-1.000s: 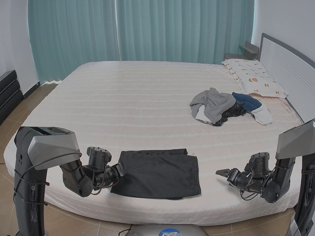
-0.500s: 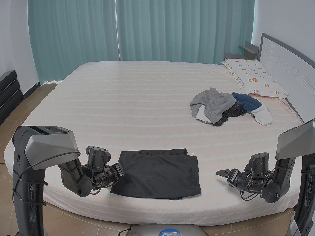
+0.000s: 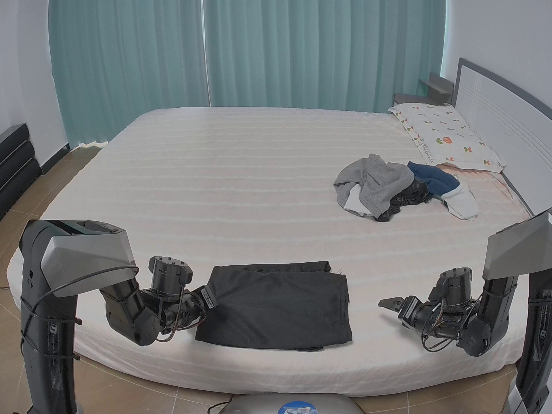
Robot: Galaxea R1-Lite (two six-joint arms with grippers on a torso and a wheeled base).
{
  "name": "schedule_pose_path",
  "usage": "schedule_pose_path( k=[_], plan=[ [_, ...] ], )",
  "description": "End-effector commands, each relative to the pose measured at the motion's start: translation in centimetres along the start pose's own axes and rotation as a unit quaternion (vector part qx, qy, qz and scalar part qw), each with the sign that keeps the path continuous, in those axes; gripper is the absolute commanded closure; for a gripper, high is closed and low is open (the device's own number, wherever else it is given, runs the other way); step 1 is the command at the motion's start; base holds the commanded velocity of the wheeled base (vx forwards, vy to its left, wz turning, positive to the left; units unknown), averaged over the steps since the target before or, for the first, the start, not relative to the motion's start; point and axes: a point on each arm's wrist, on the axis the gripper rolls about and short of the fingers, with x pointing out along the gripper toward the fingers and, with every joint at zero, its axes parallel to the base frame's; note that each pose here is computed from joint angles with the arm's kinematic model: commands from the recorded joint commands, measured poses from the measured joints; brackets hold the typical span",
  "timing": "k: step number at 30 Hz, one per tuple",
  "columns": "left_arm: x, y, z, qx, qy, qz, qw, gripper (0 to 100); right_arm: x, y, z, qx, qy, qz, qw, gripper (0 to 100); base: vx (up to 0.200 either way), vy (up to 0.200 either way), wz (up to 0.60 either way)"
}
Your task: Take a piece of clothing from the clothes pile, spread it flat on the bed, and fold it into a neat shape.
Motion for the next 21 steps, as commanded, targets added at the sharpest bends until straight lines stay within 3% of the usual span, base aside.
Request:
schedule_pose_path(
  k=[1, 21],
  plan=[
    [-0.09, -0.05, 0.12, -0.002, -0.002, -0.001, 1.0, 100, 0.02, -0.01, -0.02, 0.001, 0.001, 0.0, 1.0, 0, 0.0, 0.2, 0.0],
    [-0.16, 0.15, 0.06, -0.014, -0.001, 0.004, 0.9999, 100, 0.02, 0.09, -0.17, -0.001, 0.002, 0.001, 1.0, 0, 0.0, 0.2, 0.0]
  ],
)
